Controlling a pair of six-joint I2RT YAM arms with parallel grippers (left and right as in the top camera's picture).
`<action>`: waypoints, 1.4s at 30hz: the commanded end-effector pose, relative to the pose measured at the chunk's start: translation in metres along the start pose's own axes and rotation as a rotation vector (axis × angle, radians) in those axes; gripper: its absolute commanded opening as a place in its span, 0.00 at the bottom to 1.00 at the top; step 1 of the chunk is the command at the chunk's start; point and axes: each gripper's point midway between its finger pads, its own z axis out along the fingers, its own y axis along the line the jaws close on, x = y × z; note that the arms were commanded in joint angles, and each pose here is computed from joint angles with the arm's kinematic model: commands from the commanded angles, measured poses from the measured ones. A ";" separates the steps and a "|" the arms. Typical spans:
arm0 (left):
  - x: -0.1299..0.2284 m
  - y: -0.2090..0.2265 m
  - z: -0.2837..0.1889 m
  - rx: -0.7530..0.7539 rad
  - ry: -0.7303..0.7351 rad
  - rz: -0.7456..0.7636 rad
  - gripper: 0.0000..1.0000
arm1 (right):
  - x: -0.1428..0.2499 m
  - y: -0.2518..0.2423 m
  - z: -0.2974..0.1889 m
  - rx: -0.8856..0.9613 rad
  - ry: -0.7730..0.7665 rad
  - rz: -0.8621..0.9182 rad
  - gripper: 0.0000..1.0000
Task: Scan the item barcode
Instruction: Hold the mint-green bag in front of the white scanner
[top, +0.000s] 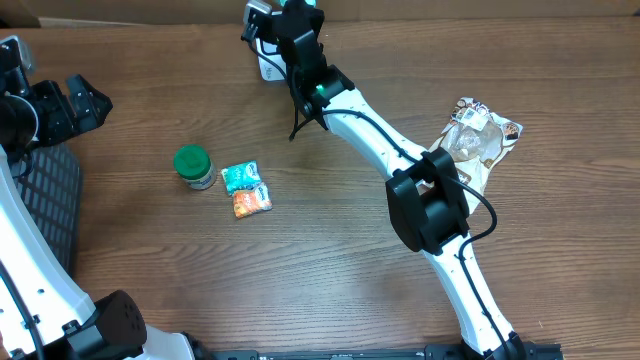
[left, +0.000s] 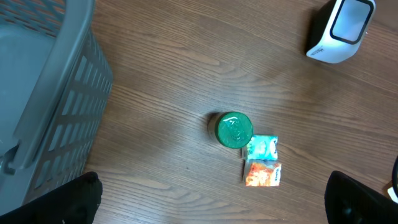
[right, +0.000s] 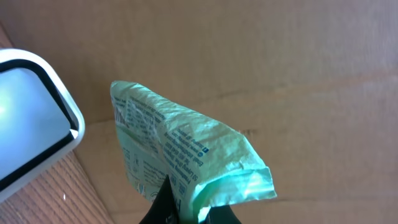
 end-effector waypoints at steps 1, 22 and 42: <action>-0.001 0.001 0.003 -0.001 0.006 0.015 1.00 | -0.010 -0.010 0.000 0.017 -0.047 -0.025 0.04; -0.001 0.001 0.003 -0.002 0.006 0.015 1.00 | -0.007 0.036 0.002 -0.117 -0.063 -0.085 0.04; -0.001 0.001 0.003 -0.001 0.006 0.015 1.00 | -0.016 0.024 -0.006 -0.100 -0.072 -0.088 0.04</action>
